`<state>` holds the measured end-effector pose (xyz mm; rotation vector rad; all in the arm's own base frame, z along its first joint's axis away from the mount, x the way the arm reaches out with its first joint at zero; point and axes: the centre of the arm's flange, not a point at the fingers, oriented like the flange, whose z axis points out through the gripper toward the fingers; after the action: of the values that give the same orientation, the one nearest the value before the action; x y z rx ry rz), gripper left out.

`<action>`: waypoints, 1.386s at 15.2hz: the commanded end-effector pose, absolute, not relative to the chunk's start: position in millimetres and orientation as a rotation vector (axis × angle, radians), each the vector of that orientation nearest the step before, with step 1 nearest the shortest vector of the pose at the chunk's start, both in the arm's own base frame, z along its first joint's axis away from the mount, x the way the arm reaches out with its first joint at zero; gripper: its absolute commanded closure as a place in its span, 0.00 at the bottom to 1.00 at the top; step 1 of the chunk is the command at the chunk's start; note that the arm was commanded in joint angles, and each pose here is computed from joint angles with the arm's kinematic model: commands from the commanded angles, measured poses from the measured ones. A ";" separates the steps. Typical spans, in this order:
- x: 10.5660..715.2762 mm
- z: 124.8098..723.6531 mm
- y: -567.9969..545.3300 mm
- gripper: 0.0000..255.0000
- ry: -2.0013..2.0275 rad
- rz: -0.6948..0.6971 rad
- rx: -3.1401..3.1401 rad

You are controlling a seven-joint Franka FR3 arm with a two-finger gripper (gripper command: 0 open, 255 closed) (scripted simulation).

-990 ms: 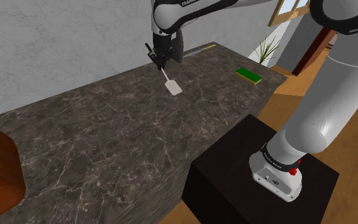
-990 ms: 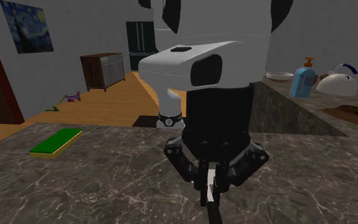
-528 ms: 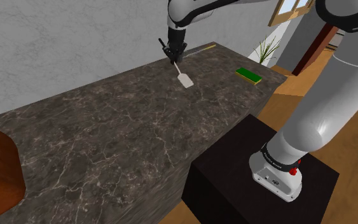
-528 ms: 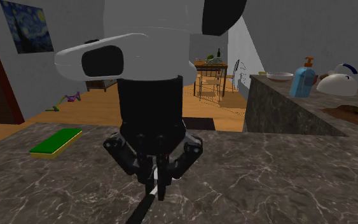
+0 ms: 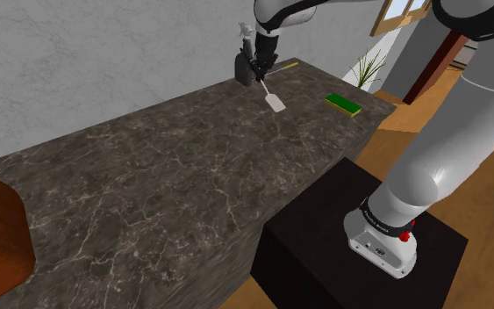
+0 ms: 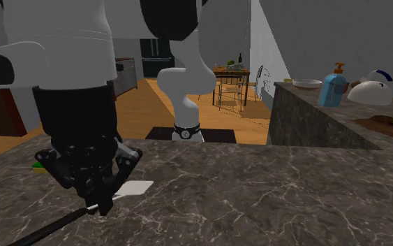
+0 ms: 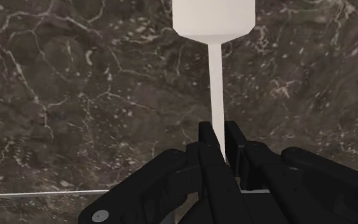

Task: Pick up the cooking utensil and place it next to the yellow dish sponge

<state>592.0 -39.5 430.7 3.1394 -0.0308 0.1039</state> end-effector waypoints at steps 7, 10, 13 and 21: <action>588.6 433.3 -147.7 1.00 -0.029 0.104 3.140; 588.2 433.3 -187.3 1.00 -0.029 0.104 3.140; 587.7 433.4 -226.9 1.00 -0.029 0.104 3.140; 586.5 433.4 -332.5 1.00 -0.029 0.104 3.140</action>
<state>588.3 -319.1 432.2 3.1398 -0.0313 0.1036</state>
